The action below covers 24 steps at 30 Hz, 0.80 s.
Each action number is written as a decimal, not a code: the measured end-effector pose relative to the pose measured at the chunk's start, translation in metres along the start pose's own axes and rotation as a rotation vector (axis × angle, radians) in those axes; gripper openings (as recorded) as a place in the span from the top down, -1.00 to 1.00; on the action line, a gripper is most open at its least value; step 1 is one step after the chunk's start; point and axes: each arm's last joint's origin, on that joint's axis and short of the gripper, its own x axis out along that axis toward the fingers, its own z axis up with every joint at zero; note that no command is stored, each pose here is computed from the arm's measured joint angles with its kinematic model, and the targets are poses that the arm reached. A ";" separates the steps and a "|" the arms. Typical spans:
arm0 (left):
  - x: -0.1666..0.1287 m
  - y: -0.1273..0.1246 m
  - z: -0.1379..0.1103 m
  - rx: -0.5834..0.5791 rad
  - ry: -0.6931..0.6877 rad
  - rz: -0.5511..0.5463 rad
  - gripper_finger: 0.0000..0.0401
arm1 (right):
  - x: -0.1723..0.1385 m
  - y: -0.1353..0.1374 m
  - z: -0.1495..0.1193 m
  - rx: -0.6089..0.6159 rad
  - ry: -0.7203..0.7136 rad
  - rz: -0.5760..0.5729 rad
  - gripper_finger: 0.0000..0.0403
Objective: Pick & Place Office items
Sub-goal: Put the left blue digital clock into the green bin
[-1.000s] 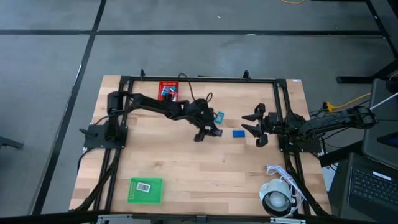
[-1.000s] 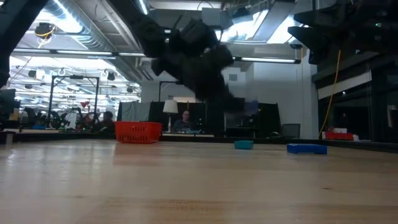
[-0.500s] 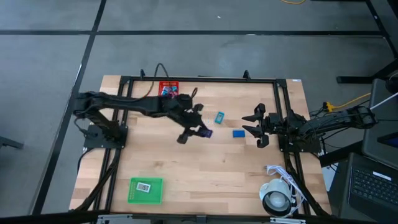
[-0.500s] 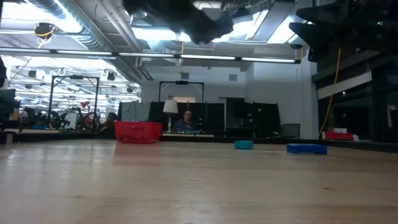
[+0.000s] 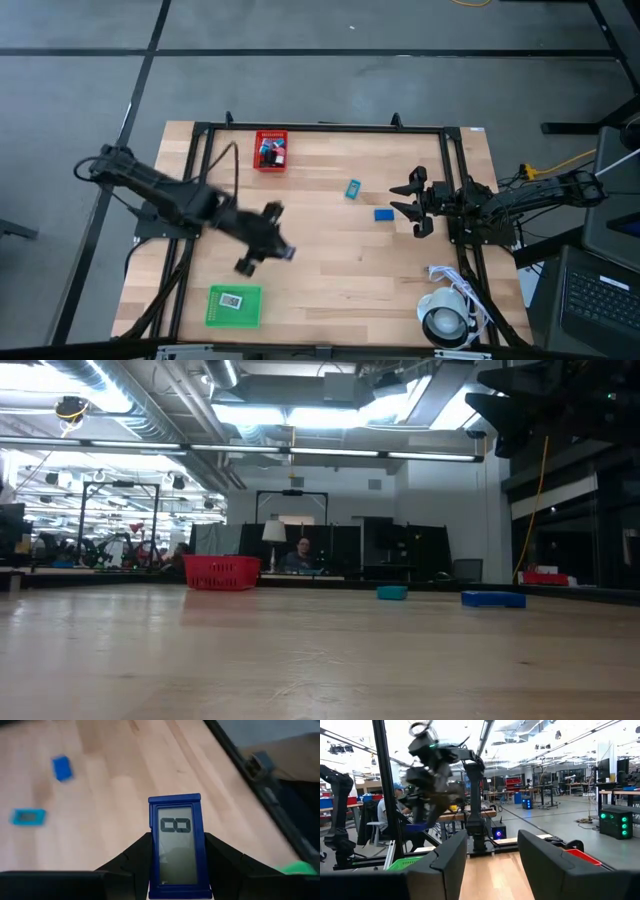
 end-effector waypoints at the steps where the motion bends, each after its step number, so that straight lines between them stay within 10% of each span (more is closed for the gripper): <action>1: -0.001 -0.010 -0.001 -0.012 0.013 -0.006 0.28 | 0.000 0.000 0.000 0.000 0.000 0.000 0.09; 24: 0.029 -0.186 -0.065 -0.335 0.092 0.216 0.28 | 0.000 0.000 0.002 -0.028 -0.023 -0.003 0.09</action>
